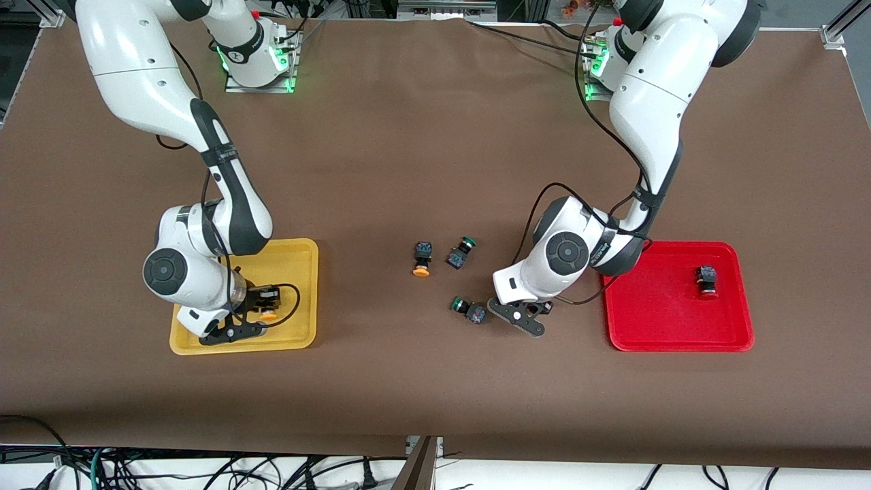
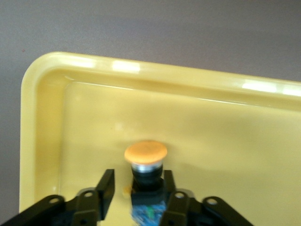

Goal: Place red and yellow buttons in trays
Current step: 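Place the yellow button in the yellow tray with the right gripper, then carry the red button to the red tray while the right gripper reaches another button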

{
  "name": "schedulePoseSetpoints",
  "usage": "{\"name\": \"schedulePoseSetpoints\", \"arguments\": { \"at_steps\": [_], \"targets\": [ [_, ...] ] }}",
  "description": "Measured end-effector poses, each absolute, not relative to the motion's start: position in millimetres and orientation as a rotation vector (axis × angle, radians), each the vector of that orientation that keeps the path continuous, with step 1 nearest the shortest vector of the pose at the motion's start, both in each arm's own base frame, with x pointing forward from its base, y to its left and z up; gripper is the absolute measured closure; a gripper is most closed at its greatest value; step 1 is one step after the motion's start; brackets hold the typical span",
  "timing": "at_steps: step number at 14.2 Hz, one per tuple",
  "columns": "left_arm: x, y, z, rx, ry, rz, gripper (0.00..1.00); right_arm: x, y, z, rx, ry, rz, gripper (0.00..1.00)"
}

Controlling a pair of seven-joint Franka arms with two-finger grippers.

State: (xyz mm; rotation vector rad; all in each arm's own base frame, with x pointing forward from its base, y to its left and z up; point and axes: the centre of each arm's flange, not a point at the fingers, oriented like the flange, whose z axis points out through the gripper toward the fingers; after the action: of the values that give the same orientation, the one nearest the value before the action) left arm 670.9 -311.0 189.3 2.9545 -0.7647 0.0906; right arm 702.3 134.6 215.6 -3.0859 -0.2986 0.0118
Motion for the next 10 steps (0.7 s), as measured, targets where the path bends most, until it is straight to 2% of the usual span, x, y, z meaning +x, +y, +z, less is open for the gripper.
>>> {"name": "schedulePoseSetpoints", "arguments": {
  "at_steps": [4, 7, 10],
  "targets": [
    [709, -236, 221, 3.004, -0.608, 0.16, 0.67, 698, 184, 238, -3.072, -0.149, -0.031, 0.02],
    [720, -152, 252, 3.054, -0.464, 0.082, 0.67, 670, 271, 244, -3.064, -0.044, -0.023, 0.0],
    [699, -110, 280, 3.086, -0.385, 0.02, 0.67, 625, 366, 238, -3.051, 0.158, -0.02, 0.0]
  ]
}}
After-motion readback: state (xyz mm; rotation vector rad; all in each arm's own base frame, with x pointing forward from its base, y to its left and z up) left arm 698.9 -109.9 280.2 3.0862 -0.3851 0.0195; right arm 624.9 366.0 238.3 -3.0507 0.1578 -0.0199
